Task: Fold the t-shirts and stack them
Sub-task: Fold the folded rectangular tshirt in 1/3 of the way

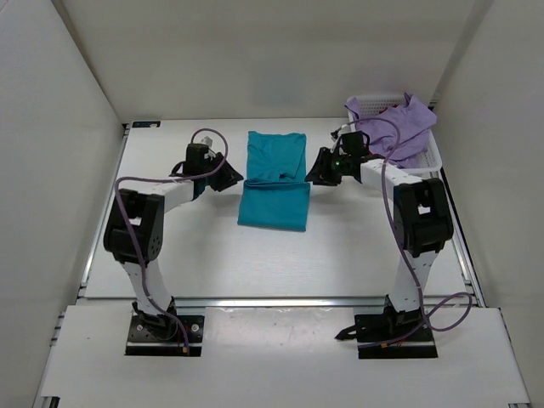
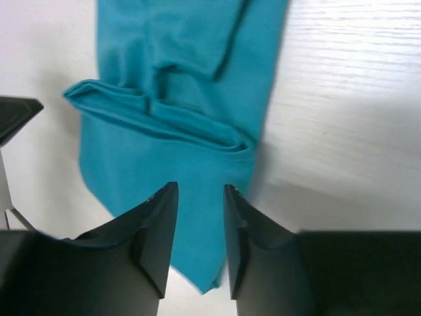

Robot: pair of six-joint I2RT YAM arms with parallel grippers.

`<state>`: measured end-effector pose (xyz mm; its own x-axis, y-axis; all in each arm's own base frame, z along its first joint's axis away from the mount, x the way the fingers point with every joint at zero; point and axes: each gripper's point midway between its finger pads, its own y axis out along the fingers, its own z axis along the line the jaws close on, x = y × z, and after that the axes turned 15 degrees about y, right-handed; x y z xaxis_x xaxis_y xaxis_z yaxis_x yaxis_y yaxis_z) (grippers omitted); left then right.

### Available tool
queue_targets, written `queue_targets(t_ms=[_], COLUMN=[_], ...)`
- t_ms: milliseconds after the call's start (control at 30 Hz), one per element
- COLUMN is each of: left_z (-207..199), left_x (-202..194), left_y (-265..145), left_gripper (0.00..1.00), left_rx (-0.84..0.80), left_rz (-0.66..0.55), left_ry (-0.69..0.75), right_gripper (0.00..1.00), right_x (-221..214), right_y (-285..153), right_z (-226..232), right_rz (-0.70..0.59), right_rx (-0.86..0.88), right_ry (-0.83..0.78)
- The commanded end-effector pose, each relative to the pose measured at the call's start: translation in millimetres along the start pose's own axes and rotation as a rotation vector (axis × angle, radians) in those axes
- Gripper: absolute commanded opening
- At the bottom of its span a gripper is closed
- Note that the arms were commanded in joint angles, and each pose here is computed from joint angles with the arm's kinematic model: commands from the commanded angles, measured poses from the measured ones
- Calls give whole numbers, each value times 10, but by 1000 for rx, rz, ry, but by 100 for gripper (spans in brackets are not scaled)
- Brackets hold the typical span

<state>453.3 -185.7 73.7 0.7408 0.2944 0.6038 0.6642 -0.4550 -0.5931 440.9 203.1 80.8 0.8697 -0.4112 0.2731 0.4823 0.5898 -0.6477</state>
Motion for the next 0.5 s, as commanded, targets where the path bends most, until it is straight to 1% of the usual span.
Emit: queue_targets(t_ms=[0, 33, 67, 100, 133, 167, 200, 233, 267, 333, 400, 467], left_z=[-574, -578, -674, -695, -731, -648, -653, -560, -496, -379, -272, -195], left_x=[269, 183, 42, -155, -305, -460, -502, -623, -691, -815, -878, -963], left_y=[-480, -520, -515, -511, -496, -458, -430, -366, -316, -270, -281, -311], left_gripper=[40, 40, 38, 37, 38, 38, 37, 36, 36, 35, 35, 35], left_rx=[-119, -105, -122, -124, -136, -121, -125, -111, -114, -99, -78, -70], left_rz=[-160, -156, -133, -110, -95, -65, -59, -19, 10, 50, 53, 54], left_ry=[85, 88, 108, 110, 111, 103, 98, 80, 67, 54, 38, 29], right_gripper=[31, 24, 10, 1, 0, 0, 0, 0, 0, 0, 0, 0], right_x=[90, -46, -99, -218, -346, -405, -495, -566, -574, -666, -659, -681], right_y=[-306, -290, -266, -211, -120, -51, 33, 120, 169, 324, 417, 599], right_z=[479, 505, 585, 600, 597, 671, 587, 646, 698, 661, 724, 657], right_rz=[-112, -98, -92, -63, -25, -4, 32, 66, 72, 117, 129, 161], right_rx=[34, 37, 57, 69, 70, 87, 61, 67, 75, 61, 65, 54], right_ry=[-133, -157, -175, -182, -179, -198, -189, -192, -207, -205, -220, -210])
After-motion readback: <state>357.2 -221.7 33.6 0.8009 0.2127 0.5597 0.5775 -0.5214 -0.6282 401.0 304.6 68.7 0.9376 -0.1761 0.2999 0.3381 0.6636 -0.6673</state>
